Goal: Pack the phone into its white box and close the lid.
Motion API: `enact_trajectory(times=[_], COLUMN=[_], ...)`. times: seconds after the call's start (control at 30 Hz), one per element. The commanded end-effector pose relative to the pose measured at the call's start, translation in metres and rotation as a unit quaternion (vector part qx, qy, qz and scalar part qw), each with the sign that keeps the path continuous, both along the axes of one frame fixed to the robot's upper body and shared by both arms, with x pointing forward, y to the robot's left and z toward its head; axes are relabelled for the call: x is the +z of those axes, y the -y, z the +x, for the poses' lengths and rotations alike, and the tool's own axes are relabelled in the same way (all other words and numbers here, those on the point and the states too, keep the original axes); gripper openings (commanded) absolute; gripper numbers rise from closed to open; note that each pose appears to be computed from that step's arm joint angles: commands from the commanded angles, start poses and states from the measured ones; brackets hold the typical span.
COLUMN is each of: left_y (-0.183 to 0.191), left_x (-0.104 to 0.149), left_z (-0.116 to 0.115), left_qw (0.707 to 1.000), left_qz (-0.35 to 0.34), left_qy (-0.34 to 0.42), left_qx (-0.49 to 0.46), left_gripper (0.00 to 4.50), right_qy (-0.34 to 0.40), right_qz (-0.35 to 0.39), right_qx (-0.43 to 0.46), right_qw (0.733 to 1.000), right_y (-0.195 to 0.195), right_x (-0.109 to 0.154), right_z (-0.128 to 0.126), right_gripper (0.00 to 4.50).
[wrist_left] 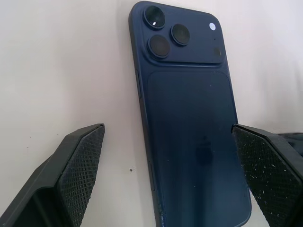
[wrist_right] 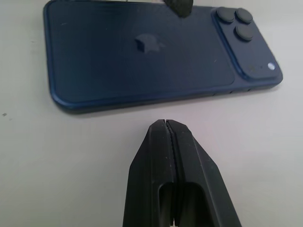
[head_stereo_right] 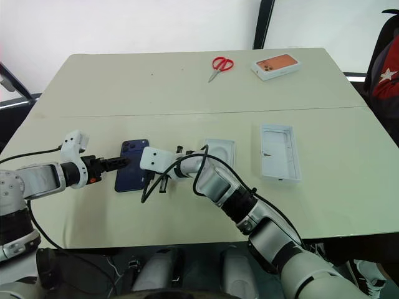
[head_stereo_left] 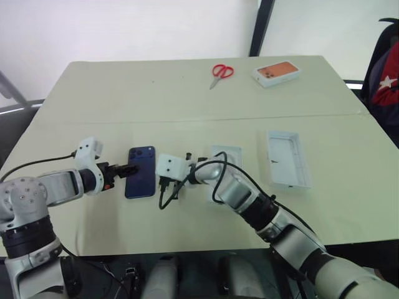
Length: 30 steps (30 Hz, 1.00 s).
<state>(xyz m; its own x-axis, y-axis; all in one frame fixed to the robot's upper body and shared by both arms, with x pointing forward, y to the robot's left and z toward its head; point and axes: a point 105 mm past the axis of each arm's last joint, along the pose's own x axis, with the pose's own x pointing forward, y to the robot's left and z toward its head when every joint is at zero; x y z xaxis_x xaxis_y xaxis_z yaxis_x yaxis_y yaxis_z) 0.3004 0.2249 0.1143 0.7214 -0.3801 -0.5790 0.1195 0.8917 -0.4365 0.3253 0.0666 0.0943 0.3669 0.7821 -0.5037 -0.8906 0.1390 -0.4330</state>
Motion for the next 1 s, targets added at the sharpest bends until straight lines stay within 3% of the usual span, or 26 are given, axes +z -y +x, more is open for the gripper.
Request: enact_trajectory(times=[0.03, 0.43, 0.63, 1.0], left_y=[0.031, 0.061, 0.062, 0.017], left_x=[-0.024, -0.009, -0.010, -0.002], left_z=[-0.012, -0.005, -0.005, 0.002], left_qw=[0.997, 0.987, 0.988, 0.995], left_qz=[-0.032, -0.140, -0.135, -0.096], left_qy=[-0.051, -0.019, -0.027, -0.019], left_qx=[-0.056, -0.070, -0.070, 0.001], left_gripper=[4.50, 4.50, 4.50, 4.50], right_qy=[0.018, 0.018, 0.015, 0.019], right_qz=[0.009, 0.012, 0.012, 0.011], right_qx=[0.022, 0.017, 0.011, 0.002], right_qw=[1.000, 1.000, 1.000, 1.000], right_y=[-0.012, -0.010, -0.009, -0.001], right_x=[0.008, 0.009, 0.007, 0.007], right_z=[-0.004, 0.000, 0.002, 0.004], right_gripper=[0.01, 0.01, 0.01, 0.01])
